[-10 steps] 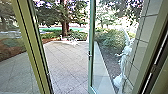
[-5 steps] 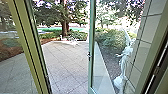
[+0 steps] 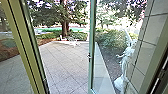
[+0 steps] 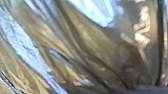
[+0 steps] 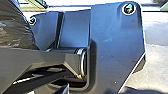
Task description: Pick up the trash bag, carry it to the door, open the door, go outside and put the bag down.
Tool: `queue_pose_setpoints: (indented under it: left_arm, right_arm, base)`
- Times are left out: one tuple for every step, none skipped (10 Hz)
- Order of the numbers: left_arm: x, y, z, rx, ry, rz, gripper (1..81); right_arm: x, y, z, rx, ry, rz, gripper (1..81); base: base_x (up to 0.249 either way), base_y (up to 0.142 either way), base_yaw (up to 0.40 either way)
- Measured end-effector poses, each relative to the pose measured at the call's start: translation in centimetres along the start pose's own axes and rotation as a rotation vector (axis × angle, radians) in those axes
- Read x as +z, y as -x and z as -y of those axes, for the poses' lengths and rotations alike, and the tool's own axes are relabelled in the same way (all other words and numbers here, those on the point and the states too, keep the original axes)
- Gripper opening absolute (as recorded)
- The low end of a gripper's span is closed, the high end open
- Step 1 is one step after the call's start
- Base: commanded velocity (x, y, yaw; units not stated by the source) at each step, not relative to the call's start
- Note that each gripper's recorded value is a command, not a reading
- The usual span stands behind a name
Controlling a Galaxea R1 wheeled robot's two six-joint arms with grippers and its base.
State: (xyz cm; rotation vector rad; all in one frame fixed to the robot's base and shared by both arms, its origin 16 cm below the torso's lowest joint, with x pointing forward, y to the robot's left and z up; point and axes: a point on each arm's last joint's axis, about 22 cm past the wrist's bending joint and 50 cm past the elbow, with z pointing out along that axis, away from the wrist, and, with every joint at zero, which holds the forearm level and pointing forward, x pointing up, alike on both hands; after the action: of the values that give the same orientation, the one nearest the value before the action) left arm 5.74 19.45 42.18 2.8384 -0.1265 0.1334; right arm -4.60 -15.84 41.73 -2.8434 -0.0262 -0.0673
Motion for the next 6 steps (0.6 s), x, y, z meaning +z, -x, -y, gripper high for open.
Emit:
queue_pose_setpoints:
  left_arm:
    - [0.0,0.06,0.0,0.0,0.0,0.0,1.0]
    - [0.0,-0.1,0.0,0.0,0.0,-0.001,1.0]
    - [0.0,-0.04,0.0,0.0,0.0,0.0,1.0]
    - [0.01,-0.11,-0.03,0.0,0.0,-0.001,1.0]
    - [-0.01,0.08,0.0,0.0,0.0,0.0,1.0]
    - [-0.02,0.13,0.04,0.0,-0.001,0.001,1.0]
  right_arm:
    - [0.0,0.12,0.04,0.0,-0.001,0.001,81.1]
    - [0.01,-0.01,0.03,0.0,0.0,0.0,81.1]
    - [0.01,0.0,0.04,0.0,0.0,0.0,81.1]
    - [0.0,-0.01,0.0,0.0,0.0,0.0,81.1]
    - [0.04,0.03,0.2,0.0,-0.003,0.0,81.1]
    - [0.09,-0.01,0.45,-0.001,-0.006,-0.001,81.1]
  base:
    - [0.077,0.0,0.0]
    - [0.079,0.0,0.0]
    - [0.079,0.0,0.0]
    - [0.079,0.0,0.0]
    - [0.079,0.0,0.0]
    - [0.08,0.0,0.0]
